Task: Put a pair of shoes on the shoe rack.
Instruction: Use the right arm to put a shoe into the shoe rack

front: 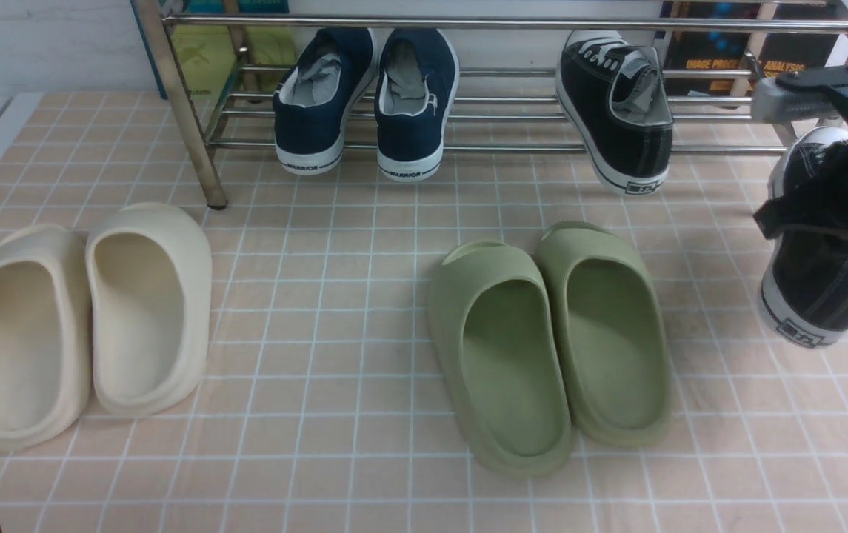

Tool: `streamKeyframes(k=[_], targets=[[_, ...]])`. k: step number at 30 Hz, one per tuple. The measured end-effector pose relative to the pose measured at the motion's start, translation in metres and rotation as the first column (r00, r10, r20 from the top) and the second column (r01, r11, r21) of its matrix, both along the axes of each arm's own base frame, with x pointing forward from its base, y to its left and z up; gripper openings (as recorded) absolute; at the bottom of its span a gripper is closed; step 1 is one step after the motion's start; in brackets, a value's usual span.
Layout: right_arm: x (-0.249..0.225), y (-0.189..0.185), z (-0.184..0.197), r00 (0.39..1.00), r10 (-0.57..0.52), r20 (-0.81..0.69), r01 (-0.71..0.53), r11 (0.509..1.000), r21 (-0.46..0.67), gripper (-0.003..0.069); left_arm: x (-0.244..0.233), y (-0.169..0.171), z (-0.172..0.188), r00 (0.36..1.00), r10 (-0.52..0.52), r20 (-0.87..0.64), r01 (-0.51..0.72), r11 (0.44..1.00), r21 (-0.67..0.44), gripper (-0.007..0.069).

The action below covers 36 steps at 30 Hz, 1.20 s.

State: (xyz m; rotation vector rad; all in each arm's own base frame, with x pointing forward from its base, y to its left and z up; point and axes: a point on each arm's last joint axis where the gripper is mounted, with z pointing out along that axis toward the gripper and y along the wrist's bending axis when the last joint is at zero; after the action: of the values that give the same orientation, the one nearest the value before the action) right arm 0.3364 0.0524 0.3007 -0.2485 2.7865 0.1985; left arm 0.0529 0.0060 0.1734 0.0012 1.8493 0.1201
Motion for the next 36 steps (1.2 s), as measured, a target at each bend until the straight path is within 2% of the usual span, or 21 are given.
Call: streamKeyframes(k=[8, 13, 18, 22, 36], targets=[[0.019, 0.009, 0.007, 0.998, 0.026, -0.056, -0.024, 0.999, 0.033, 0.0005, 0.0, 0.0, 0.0, 1.0, 0.001, 0.0, -0.001, 1.0, 0.01, 0.0238], [0.013, 0.018, 0.012, 0.992, 0.095, -0.081, -0.094, 0.995, 0.019, 0.0006, 0.0, 0.001, 0.0, 1.0, 0.001, -0.001, -0.001, 1.0, 0.02, 0.0238], [-0.003, 0.042, 0.028, 0.983, 0.177, -0.046, -0.175, 0.984, 0.033, 0.0009, 0.0, 0.001, 0.0, 1.0, 0.002, -0.001, -0.002, 1.0, 0.022, 0.0238], [-0.01, 0.044, 0.037, 0.982, 0.189, -0.024, -0.188, 0.982, 0.033, 0.001, 0.0, 0.001, 0.0, 1.0, 0.002, -0.001, -0.002, 1.0, 0.022, 0.0238], [0.008, 0.024, 0.028, 0.987, 0.157, 0.023, -0.148, 0.965, -0.219, 0.0015, 0.0, 0.001, 0.0, 1.0, 0.002, -0.001, -0.002, 1.0, 0.026, 0.0238]])
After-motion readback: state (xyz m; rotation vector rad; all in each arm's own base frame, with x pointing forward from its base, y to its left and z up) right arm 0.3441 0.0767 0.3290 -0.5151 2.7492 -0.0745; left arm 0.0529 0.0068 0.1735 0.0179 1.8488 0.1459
